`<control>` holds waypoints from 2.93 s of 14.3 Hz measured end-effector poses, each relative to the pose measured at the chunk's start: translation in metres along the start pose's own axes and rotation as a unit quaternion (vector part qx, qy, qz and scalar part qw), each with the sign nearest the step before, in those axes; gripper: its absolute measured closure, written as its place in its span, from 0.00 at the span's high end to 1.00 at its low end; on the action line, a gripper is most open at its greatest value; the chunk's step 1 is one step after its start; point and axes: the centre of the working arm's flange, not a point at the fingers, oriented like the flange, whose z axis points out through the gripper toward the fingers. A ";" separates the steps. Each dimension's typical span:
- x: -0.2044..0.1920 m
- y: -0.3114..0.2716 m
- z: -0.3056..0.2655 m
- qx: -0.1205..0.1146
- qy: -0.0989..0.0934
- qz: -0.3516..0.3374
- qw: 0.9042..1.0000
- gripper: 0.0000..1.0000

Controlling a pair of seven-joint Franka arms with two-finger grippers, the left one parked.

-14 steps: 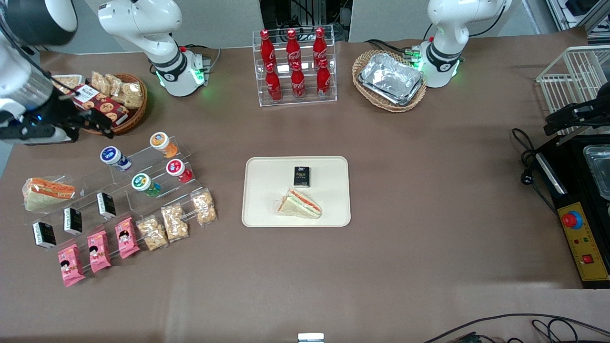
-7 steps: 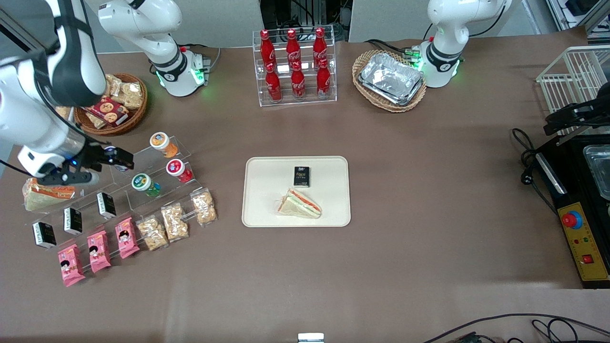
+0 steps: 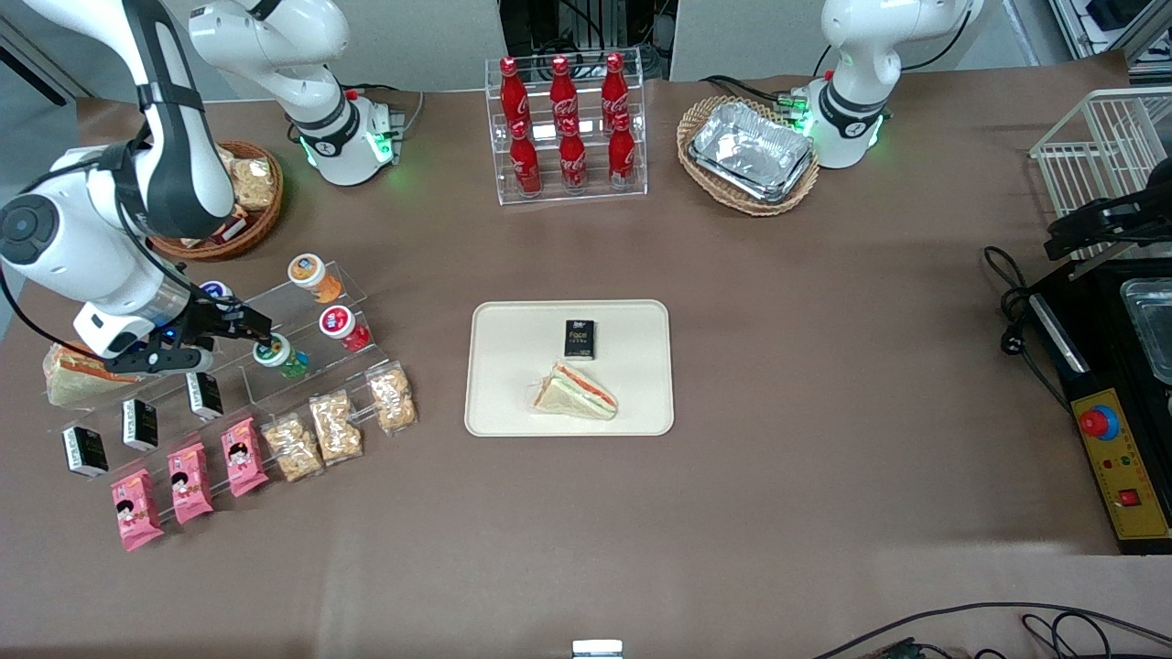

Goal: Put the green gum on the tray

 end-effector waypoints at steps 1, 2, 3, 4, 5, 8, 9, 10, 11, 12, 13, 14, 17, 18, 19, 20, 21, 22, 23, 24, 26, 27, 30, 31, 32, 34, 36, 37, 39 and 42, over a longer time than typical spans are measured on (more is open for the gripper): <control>-0.003 0.001 0.008 0.000 0.003 0.000 1.000 1.00; -0.005 0.001 0.015 -0.001 0.004 0.000 1.000 1.00; -0.007 0.001 0.022 -0.001 0.005 0.000 1.000 1.00; -0.008 0.001 0.028 -0.001 0.006 0.000 1.000 1.00; -0.007 0.001 0.033 -0.002 0.005 0.001 1.000 1.00; -0.005 0.001 0.046 -0.002 0.000 0.001 1.000 1.00; -0.004 0.001 0.048 -0.001 0.000 0.002 1.000 1.00; -0.004 0.001 0.051 -0.002 0.000 0.002 1.000 1.00; -0.004 0.001 0.053 -0.002 0.003 0.002 1.000 1.00; -0.004 0.001 0.057 -0.002 0.005 0.002 1.000 1.00; -0.004 0.001 0.060 -0.003 0.005 0.002 1.000 1.00; -0.004 0.000 0.063 -0.003 0.005 0.001 1.000 1.00; -0.004 -0.001 0.069 -0.003 0.003 0.000 1.000 0.99; -0.004 -0.001 0.070 -0.003 0.003 0.000 1.000 0.99; -0.004 -0.001 0.071 -0.003 0.002 0.000 1.000 0.99; -0.004 -0.001 0.071 -0.003 0.002 0.000 1.000 0.99; -0.004 -0.001 0.071 -0.003 0.002 0.000 1.000 0.97; -0.004 -0.001 0.072 -0.003 0.002 0.000 1.000 0.96; -0.004 -0.001 0.072 -0.003 0.002 0.000 1.000 0.95; -0.004 -0.001 0.072 -0.003 0.001 0.000 1.000 0.91; -0.004 -0.001 0.072 -0.003 0.001 0.000 1.000 0.85; -0.004 -0.001 0.072 -0.003 0.001 0.000 1.000 0.77; -0.004 -0.001 0.072 -0.003 0.001 0.000 1.000 0.71; -0.004 -0.001 0.072 -0.003 0.001 0.000 1.000 0.69; -0.004 -0.002 0.072 -0.003 0.001 0.000 1.000 0.61; -0.004 -0.002 0.072 -0.003 0.001 -0.001 1.000 0.59; -0.004 -0.003 0.071 -0.003 0.002 -0.001 1.000 0.59; -0.003 -0.003 0.070 -0.003 0.005 -0.002 1.000 0.59; 0.002 -0.004 0.056 -0.003 0.019 -0.003 1.000 0.59; 0.012 -0.006 0.008 -0.002 0.028 -0.005 1.000 0.59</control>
